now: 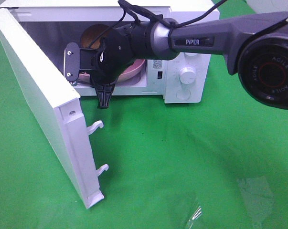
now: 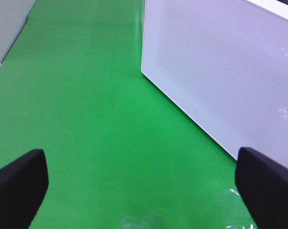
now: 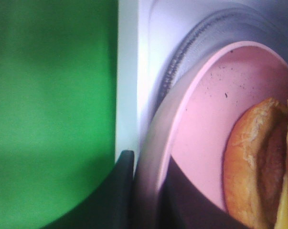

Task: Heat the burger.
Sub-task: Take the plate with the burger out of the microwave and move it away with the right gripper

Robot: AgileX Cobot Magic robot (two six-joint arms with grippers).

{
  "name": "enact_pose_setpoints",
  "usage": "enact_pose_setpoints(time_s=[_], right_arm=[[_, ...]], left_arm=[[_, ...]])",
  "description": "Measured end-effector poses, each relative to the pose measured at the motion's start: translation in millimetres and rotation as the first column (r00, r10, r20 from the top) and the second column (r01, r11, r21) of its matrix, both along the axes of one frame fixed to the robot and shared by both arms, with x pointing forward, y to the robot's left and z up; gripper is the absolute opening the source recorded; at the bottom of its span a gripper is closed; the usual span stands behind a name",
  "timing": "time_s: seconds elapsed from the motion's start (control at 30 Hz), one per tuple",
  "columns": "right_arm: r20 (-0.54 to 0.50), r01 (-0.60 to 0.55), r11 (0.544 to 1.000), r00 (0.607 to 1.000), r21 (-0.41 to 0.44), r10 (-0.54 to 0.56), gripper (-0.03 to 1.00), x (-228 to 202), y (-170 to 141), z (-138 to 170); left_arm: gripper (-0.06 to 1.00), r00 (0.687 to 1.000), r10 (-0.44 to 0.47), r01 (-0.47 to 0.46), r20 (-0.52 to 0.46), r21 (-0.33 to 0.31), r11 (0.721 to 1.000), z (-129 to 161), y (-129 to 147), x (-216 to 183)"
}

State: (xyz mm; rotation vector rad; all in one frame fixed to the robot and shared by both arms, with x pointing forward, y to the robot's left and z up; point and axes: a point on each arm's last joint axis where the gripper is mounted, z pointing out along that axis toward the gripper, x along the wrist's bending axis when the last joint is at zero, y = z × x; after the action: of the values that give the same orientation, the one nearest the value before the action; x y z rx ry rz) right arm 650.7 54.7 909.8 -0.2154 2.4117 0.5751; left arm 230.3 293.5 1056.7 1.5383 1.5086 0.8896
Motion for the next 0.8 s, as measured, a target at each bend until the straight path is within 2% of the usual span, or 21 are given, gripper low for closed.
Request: enact_pose_setpoints(time_s=[0.17, 0.43, 0.8], right_arm=[[-0.015, -0.027, 0.999, 1.0, -0.039, 0.026, 0.11, -3.9, -1.0, 5.3], [0.014, -0.129, 0.977, 0.991, -0.169, 0.134, 0.11, -18.6, -2.9, 9.1], [0.103, -0.205, 0.954, 0.967, -0.218, 0.231, 0.11, -32.5, -15.6, 1.7]], left_arm=[[0.98, 1.0, 0.0, 0.0, 0.0, 0.0, 1.0, 0.0, 0.0, 0.0], [0.98, 1.0, 0.0, 0.0, 0.0, 0.0, 1.0, 0.0, 0.0, 0.0], [0.98, 1.0, 0.0, 0.0, 0.0, 0.0, 1.0, 0.0, 0.0, 0.0]])
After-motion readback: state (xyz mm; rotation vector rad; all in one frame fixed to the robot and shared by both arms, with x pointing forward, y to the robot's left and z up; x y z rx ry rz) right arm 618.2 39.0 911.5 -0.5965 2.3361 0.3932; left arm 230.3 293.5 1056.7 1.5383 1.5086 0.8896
